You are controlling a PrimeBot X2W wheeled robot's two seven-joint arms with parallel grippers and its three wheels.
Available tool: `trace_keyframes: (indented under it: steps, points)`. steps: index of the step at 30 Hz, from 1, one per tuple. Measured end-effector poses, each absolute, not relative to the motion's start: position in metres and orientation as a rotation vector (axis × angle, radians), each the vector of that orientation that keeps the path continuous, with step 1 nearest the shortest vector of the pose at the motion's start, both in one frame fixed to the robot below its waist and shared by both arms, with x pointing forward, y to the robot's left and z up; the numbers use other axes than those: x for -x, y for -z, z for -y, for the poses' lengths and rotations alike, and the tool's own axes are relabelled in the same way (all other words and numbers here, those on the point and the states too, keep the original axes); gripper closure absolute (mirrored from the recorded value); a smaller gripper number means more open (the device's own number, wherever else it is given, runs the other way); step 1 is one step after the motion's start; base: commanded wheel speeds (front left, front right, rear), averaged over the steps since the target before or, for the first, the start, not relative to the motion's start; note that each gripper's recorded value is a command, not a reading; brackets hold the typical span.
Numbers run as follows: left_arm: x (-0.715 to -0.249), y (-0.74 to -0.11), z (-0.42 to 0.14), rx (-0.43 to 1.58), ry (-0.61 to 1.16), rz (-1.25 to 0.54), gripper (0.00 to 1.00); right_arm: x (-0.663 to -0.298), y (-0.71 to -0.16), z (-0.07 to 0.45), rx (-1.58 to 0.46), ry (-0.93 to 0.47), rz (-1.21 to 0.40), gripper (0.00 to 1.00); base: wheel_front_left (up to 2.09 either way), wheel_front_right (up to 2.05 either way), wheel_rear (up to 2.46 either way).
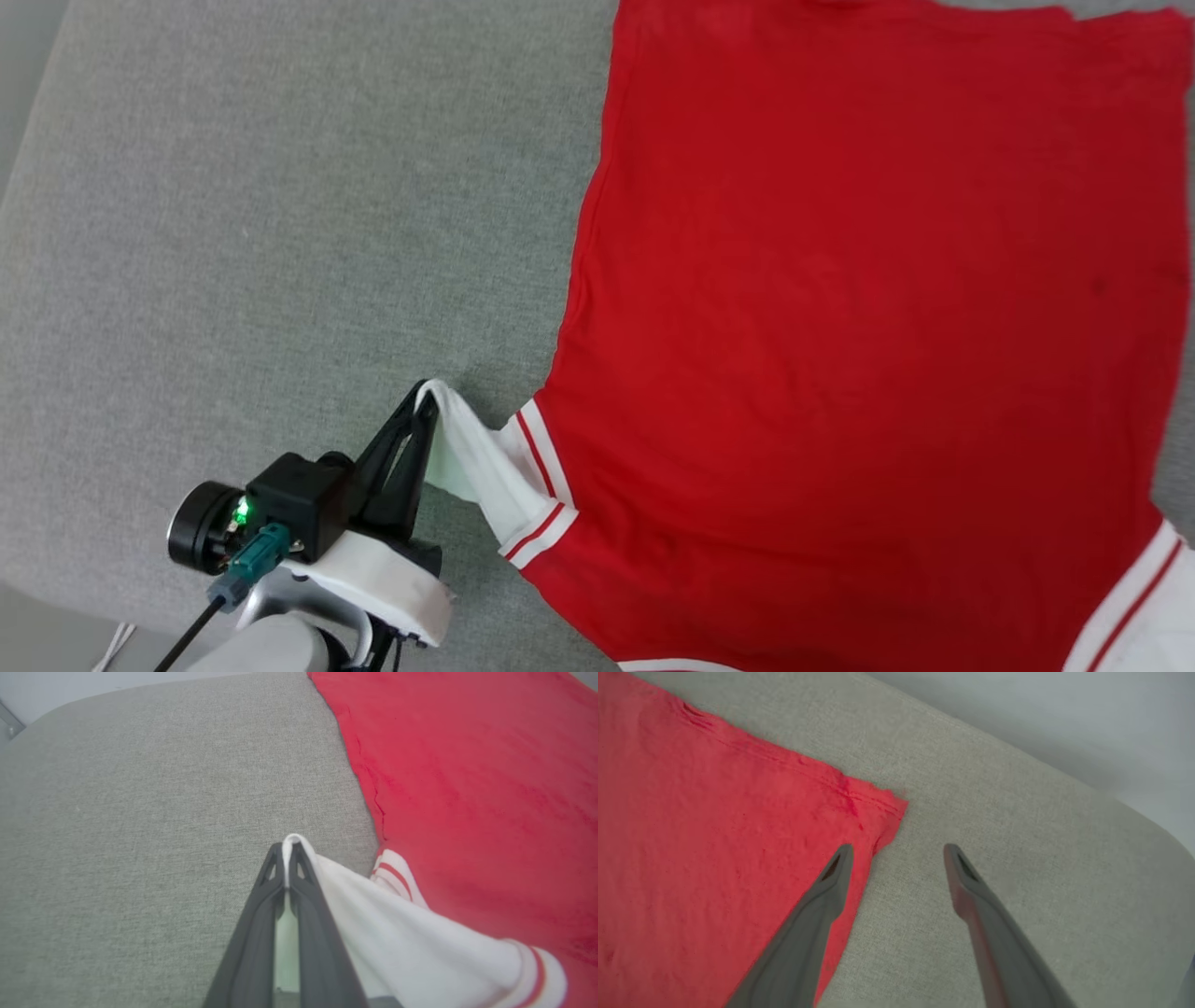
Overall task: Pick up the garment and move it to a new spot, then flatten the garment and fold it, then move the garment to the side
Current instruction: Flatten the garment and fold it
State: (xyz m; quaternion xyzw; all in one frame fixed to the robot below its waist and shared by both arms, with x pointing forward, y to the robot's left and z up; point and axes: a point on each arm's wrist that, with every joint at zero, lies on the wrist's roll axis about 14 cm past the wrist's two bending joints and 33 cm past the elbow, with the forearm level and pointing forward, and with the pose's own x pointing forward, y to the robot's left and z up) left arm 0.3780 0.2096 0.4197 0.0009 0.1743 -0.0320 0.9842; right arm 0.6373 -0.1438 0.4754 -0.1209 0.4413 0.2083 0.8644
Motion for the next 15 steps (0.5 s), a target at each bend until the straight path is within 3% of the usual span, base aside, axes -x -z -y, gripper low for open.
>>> trace_keyframes:
  steps: [1, 3, 9, 14, 15]
  points:
    - [-0.381, -0.416, -0.21, -0.006, 0.052, -0.353, 1.0, -0.637, -0.446, 0.149, 0.281, -0.415, -1.079, 0.0, 0.0, 0.0, 0.0]
    - [-0.385, -0.413, -0.21, -0.012, 0.048, -0.353, 1.0, -0.636, -0.424, 0.145, 0.28, -0.422, -1.151, 0.0, 0.0, 0.0, 0.0]
    - [-0.39, -0.403, -0.213, -0.026, 0.027, -0.369, 1.0, -0.632, -0.368, 0.128, 0.267, -0.453, -1.281, 0.0, 0.0, 0.0, 0.0]
    - [-0.393, -0.401, -0.216, -0.038, 0.015, -0.365, 1.0, -0.631, -0.35, 0.118, 0.259, -0.482, -1.291, 0.0, 0.0, 0.0, 0.0]
    - [-0.395, -0.402, -0.216, -0.037, 0.012, -0.358, 1.0, -0.63, -0.35, 0.119, 0.266, -0.48, -1.29, 0.3, 0.0, 0.0, 0.0]
